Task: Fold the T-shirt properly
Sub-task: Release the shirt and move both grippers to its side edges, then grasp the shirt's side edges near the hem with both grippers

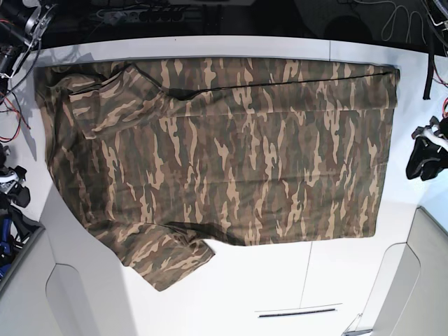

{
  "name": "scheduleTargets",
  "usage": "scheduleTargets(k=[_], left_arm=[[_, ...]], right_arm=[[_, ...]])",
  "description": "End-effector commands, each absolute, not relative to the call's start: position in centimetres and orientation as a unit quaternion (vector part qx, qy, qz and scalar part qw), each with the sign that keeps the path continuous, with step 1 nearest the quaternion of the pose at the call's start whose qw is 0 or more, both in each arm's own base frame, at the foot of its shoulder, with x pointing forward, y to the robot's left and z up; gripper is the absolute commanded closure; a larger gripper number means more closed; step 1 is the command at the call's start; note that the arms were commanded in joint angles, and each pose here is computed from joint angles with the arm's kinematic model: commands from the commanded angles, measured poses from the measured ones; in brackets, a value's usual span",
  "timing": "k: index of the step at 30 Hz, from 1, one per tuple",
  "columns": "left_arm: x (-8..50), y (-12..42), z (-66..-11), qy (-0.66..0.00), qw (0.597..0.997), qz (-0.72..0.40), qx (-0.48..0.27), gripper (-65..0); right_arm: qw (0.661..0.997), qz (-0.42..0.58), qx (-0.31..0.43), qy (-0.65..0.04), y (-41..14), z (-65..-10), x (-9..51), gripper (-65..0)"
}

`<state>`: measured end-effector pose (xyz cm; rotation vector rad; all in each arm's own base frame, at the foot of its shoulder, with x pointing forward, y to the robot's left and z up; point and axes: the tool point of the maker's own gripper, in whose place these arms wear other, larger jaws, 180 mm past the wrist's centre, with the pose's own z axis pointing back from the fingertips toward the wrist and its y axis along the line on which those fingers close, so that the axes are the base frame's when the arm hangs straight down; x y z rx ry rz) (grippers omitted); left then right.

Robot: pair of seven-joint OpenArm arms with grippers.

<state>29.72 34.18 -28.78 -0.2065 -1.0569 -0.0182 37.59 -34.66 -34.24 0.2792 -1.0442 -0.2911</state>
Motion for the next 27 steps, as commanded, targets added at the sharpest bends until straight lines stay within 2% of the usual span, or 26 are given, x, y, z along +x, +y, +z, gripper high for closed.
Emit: scheduleTargets(k=[1, 7, 14, 27], left_arm=[[31.2, 34.5, -27.2, -0.526, 0.845, -0.022, -0.094, -38.1], [36.2, 34.6, -30.3, -0.500, 0.859, -0.004, -0.112, -38.6], [40.0, 36.0, -33.7, -0.474, 0.871, 0.050, -0.124, -38.6], [40.0, 36.7, -38.1, -0.424, 0.884, 0.129, -0.149, -38.5]], right_arm=[[0.834, -0.132, 0.126, -0.520, -35.5, -32.4, 39.0, -30.1], [0.846, -0.128, 0.140, -0.499, -33.7, -34.5, 41.9, -30.1], [0.855, -0.141, 0.146, -0.477, -33.3, -36.4, 42.5, -30.2], [0.864, -0.156, 0.151, -0.455, -32.2, -39.6, 41.7, -30.2]])
